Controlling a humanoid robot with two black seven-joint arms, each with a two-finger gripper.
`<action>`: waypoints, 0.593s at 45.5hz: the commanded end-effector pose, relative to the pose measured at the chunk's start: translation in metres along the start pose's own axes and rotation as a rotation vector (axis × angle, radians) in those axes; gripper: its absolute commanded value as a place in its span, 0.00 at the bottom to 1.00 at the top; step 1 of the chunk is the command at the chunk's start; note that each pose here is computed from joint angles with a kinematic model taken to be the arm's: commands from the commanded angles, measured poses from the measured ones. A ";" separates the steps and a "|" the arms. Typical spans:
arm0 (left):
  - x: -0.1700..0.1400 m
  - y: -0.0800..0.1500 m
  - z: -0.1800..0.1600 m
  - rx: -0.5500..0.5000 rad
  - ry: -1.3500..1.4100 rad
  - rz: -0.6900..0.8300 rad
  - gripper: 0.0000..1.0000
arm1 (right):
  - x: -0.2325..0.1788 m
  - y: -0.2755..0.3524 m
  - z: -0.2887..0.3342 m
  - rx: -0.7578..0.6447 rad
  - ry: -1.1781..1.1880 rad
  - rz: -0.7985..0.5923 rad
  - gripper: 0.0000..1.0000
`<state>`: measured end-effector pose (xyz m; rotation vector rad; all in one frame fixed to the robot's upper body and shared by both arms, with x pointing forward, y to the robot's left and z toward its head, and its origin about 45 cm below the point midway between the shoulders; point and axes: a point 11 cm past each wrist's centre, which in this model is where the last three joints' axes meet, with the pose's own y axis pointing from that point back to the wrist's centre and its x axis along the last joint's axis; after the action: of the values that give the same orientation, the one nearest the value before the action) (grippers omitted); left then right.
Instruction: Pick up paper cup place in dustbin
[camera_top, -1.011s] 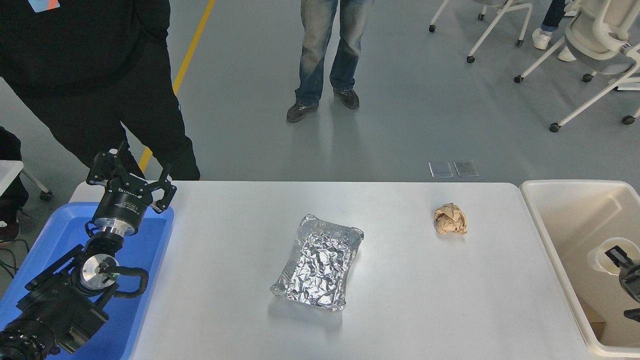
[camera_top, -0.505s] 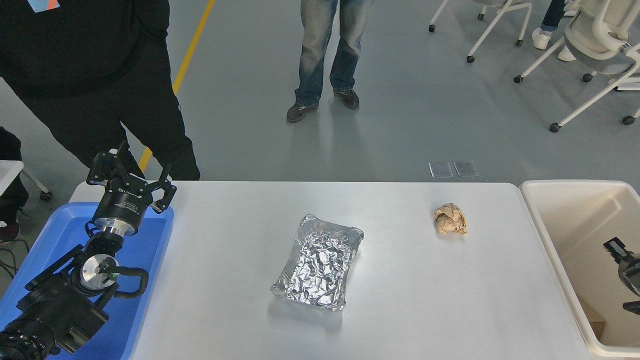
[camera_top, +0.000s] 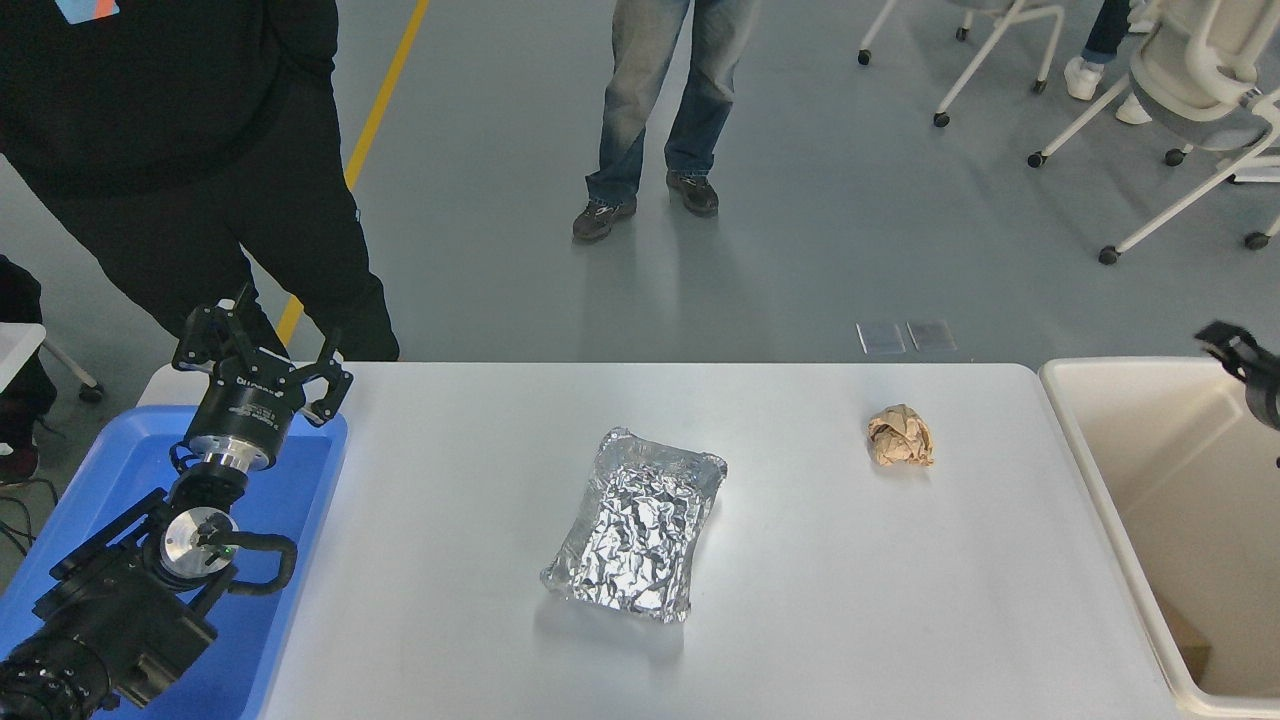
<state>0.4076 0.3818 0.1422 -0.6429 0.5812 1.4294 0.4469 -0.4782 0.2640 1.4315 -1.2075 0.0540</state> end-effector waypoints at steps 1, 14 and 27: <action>0.000 0.000 0.000 0.000 0.000 0.000 0.99 | 0.002 0.064 -0.106 0.146 0.202 -0.222 1.00; 0.000 0.000 0.000 0.000 0.000 0.000 0.99 | -0.035 0.142 -0.158 0.225 0.387 -0.538 1.00; 0.000 0.000 0.000 0.000 0.000 0.000 0.99 | -0.034 0.189 -0.179 0.271 0.478 -0.520 1.00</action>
<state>0.4077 0.3817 0.1423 -0.6429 0.5812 1.4294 0.4331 -0.3059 0.3916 1.7944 -0.5440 0.1315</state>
